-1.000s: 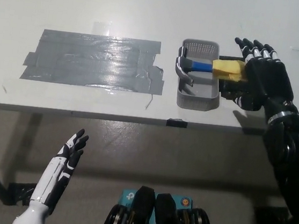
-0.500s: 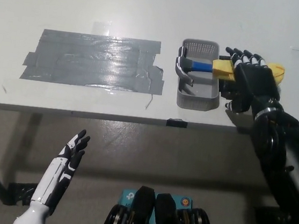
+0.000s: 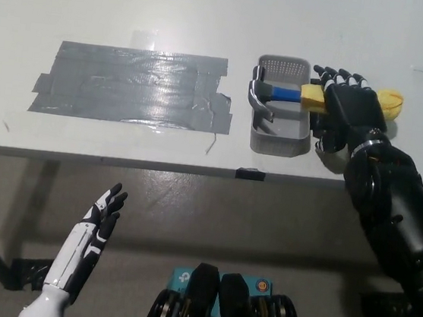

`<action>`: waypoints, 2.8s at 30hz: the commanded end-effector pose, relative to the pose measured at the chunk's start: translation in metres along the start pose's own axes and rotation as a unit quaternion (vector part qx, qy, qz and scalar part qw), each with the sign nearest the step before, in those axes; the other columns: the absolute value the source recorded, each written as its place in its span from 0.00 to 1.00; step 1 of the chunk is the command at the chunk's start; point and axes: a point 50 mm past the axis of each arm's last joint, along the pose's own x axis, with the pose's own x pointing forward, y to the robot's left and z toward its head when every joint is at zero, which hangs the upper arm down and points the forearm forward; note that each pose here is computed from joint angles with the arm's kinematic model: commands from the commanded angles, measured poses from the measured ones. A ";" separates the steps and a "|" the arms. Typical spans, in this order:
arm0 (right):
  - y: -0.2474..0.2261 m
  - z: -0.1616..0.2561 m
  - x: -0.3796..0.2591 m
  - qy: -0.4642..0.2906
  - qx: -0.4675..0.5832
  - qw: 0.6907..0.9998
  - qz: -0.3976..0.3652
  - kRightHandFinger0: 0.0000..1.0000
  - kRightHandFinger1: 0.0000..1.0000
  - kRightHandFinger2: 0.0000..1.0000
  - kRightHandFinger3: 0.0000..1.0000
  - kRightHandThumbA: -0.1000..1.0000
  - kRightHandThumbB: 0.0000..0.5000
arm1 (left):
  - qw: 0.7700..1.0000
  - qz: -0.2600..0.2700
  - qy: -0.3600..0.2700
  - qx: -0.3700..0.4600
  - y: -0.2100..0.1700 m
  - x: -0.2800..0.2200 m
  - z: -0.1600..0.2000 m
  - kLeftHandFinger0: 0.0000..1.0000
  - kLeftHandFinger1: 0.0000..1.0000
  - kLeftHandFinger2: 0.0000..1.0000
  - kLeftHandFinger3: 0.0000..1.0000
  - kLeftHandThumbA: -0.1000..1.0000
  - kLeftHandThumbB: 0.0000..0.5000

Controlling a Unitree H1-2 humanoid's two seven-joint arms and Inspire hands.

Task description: The robot picks the hammer with right hand and hits the black area on the desk and places it back.

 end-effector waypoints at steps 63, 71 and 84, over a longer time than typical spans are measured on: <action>-0.172 -0.068 0.027 -0.060 0.409 0.909 -0.042 0.04 0.59 0.91 0.98 0.00 0.27 | 0.999 -0.006 -0.045 -0.004 0.015 0.011 0.018 1.00 1.00 1.00 1.00 1.00 0.04; -0.191 -0.111 0.018 -0.035 0.344 0.938 0.022 0.12 0.64 0.91 0.98 0.00 0.33 | 0.999 -0.004 -0.047 0.004 0.018 0.013 0.020 1.00 1.00 1.00 1.00 1.00 0.02; -0.197 -0.131 -0.003 -0.041 0.225 0.970 0.087 0.19 0.69 0.98 1.00 0.00 0.24 | 0.999 -0.005 -0.048 0.010 0.022 0.015 0.020 1.00 1.00 1.00 1.00 1.00 0.00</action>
